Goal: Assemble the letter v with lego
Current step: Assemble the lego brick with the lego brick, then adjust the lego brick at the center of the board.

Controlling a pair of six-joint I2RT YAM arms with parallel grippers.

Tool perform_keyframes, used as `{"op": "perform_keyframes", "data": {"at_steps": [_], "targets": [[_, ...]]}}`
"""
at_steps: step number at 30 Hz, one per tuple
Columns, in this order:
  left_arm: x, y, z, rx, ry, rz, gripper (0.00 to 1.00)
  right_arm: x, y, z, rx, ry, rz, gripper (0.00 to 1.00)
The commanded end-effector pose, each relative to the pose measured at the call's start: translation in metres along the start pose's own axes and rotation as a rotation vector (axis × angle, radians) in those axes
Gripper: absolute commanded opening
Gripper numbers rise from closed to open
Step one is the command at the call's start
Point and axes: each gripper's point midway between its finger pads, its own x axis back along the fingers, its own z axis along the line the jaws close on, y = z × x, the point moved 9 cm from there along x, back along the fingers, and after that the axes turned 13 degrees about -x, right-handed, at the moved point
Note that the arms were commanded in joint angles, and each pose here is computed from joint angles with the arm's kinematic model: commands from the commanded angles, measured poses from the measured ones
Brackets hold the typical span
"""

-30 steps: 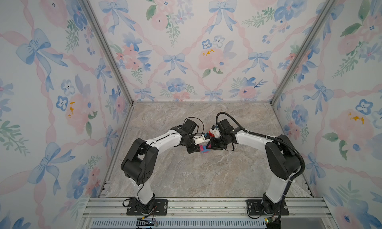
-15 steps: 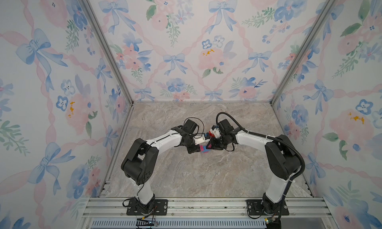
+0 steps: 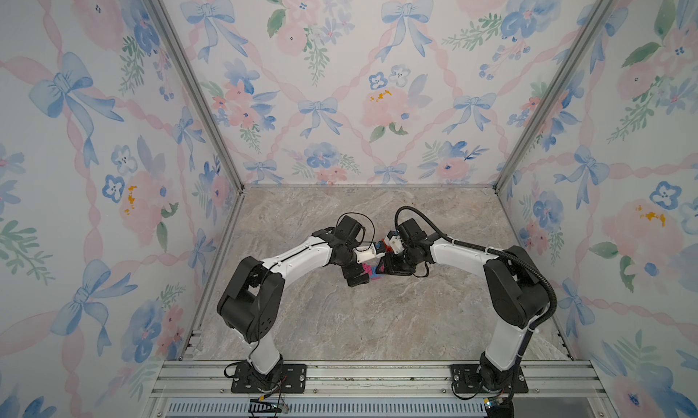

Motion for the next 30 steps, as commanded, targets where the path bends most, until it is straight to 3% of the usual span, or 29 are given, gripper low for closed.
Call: {"op": "perform_keyframes", "data": {"at_steps": [1, 6, 8, 11, 15, 19, 22, 25, 27, 30], "targets": [[0.027, 0.015, 0.006, -0.014, 0.056, -0.057, 0.98, 0.023, -0.002, 0.005, 0.022, -0.017, -0.019, 0.71], [0.042, 0.021, 0.006, 0.03, 0.093, -0.085, 0.98, 0.066, -0.004, 0.008, 0.052, -0.033, -0.039, 0.88], [0.051, 0.023, 0.008, 0.079, 0.12, -0.098, 0.98, 0.093, -0.007, 0.007, 0.124, -0.062, -0.056, 0.94], [0.072, 0.026, 0.016, 0.195, 0.257, -0.107, 0.98, 0.119, -0.013, 0.015, 0.433, -0.17, -0.04, 0.97], [0.124, 0.022, 0.019, 0.436, 0.593, -0.299, 0.98, 0.117, -0.02, 0.036, 0.949, -0.339, -0.039, 1.0], [0.153, -0.003, 0.015, 0.657, 0.709, -0.383, 0.95, 0.103, -0.005, 0.049, 1.206, -0.317, -0.078, 0.93], [0.162, -0.022, 0.012, 0.768, 0.717, -0.42, 0.93, 0.08, 0.002, 0.055, 1.319, -0.259, 0.0, 0.9], [0.172, -0.034, 0.009, 0.81, 0.754, -0.435, 0.92, 0.061, 0.003, 0.062, 1.405, -0.211, 0.076, 0.87], [0.177, -0.039, 0.007, 0.815, 0.78, -0.437, 0.91, 0.048, 0.004, 0.064, 1.436, -0.185, 0.122, 0.72], [0.183, -0.044, 0.004, 0.815, 0.807, -0.439, 0.91, 0.029, 0.008, 0.066, 1.458, -0.169, 0.176, 0.64]]}}
